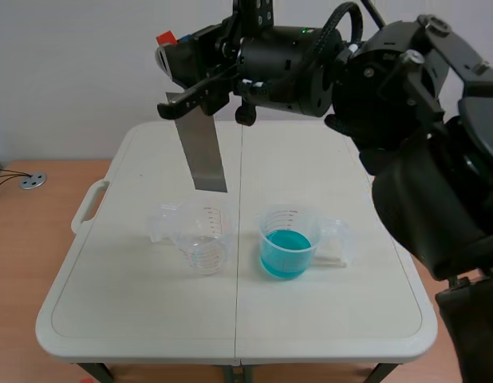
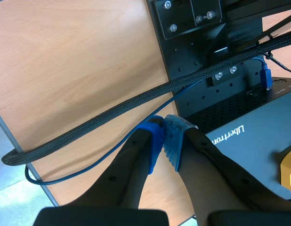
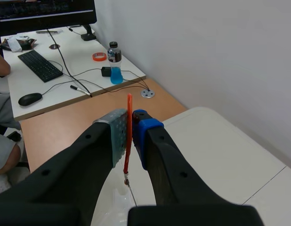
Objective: Hold the metal plate by the orange handle, dip it into the blue solution, take it out and point at it, then put the plate back in the beaker on the left.
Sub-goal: 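Put the plate into the left beaker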
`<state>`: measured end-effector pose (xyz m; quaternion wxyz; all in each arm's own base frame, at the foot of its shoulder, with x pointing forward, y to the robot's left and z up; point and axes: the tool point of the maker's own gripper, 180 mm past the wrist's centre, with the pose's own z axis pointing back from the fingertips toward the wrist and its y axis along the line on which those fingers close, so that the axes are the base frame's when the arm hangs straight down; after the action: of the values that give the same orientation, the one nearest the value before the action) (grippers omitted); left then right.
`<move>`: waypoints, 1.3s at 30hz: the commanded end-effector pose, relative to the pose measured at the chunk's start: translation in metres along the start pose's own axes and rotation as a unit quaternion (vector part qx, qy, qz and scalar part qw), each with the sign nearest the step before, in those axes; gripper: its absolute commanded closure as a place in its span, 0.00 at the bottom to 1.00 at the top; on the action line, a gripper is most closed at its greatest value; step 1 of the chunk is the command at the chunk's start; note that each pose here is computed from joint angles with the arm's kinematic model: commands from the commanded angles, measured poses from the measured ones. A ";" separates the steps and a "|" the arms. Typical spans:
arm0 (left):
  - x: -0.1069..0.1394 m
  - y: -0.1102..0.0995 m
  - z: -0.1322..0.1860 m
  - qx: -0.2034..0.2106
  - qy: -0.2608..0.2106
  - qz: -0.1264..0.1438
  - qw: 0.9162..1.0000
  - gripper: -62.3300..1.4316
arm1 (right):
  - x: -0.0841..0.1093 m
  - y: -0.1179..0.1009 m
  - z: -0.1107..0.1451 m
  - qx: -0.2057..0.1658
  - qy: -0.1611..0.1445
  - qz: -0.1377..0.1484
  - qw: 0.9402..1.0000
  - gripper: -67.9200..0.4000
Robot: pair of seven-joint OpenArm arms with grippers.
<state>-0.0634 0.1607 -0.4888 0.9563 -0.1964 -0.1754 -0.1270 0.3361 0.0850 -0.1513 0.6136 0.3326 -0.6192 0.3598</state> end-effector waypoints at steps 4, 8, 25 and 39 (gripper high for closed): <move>0.000 -0.001 0.003 -0.003 -0.001 0.001 1.000 0.93 | 0.014 0.000 -0.006 0.001 -0.020 0.007 1.000 0.98; 0.000 -0.001 0.002 -0.003 -0.001 0.001 1.000 0.93 | 0.012 0.002 -0.008 0.003 -0.019 0.004 1.000 0.98; -0.001 0.000 0.002 -0.002 0.001 0.002 1.000 0.93 | -0.001 0.000 -0.012 0.002 -0.008 -0.010 1.000 0.98; -0.008 0.005 0.002 0.004 0.012 0.005 1.000 0.93 | -0.015 0.006 -0.017 0.012 0.007 -0.022 1.000 0.98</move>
<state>-0.0691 0.1679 -0.4947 0.9609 -0.1877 -0.1607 -0.1251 0.3345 0.1012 -0.1807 0.6359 0.3472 -0.5868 0.3616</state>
